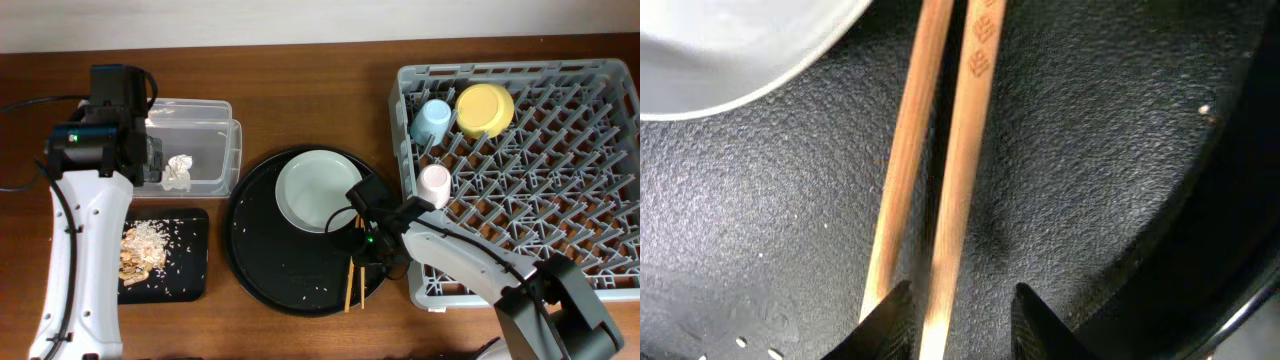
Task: Sort waste into correct bins and load items into the dishwasher rack
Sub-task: 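Grasp one wooden chopstick on the round tray with the right gripper, then insert the chopstick upright into the dish rack with the right gripper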
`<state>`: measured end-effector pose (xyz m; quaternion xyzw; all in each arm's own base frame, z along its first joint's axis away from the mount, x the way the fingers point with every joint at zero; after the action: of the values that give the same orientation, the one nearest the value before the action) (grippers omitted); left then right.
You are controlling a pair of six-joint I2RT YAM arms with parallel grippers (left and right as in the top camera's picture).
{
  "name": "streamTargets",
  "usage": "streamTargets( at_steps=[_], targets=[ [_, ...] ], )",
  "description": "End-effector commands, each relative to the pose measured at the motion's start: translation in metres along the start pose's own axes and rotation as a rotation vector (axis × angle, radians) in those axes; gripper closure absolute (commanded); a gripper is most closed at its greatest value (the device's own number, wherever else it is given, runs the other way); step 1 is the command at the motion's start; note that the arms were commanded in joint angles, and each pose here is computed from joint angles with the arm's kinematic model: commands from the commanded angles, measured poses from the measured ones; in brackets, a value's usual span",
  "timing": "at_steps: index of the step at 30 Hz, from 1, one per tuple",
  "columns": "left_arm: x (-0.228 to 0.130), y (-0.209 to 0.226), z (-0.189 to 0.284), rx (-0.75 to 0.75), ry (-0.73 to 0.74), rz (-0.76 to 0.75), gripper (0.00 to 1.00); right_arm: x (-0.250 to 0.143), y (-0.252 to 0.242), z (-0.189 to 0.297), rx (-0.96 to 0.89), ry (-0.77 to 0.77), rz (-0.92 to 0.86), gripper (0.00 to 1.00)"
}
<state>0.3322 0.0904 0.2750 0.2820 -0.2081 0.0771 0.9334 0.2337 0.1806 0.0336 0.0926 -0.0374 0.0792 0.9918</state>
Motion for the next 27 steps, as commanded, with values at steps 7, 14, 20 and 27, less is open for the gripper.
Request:
streamTargets(
  at_steps=[7, 14, 20, 27],
  targets=[
    [0.002, 0.006, 0.006, 0.008, -0.018, 0.012, 0.01, -0.001, -0.008, -0.003, -0.057, -0.012, -0.011, 0.79],
    [0.002, 0.006, 0.006, 0.007, -0.018, 0.012, 0.01, -0.001, -0.008, -0.003, -0.056, -0.012, -0.01, 0.87],
    [0.002, 0.006, 0.006, 0.007, -0.018, 0.012, 0.01, 0.001, -0.007, -0.003, -0.053, -0.021, -0.012, 0.94],
    [0.002, 0.006, 0.006, 0.007, -0.018, 0.012, 0.01, 0.035, 0.016, 0.04, -0.005, -0.107, 0.024, 0.96]
  ],
)
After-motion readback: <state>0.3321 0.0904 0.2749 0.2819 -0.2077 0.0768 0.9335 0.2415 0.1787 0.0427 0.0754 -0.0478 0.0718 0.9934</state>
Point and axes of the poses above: each gripper's point midway between its finger pads, its own z axis back along the fingers, its own y axis along the line the jaws close on, x = y × z, the point moved 2 cm from there along z, back along the fingers, and after that the axes turned 7 degrees about z, right-handed, at the moved point
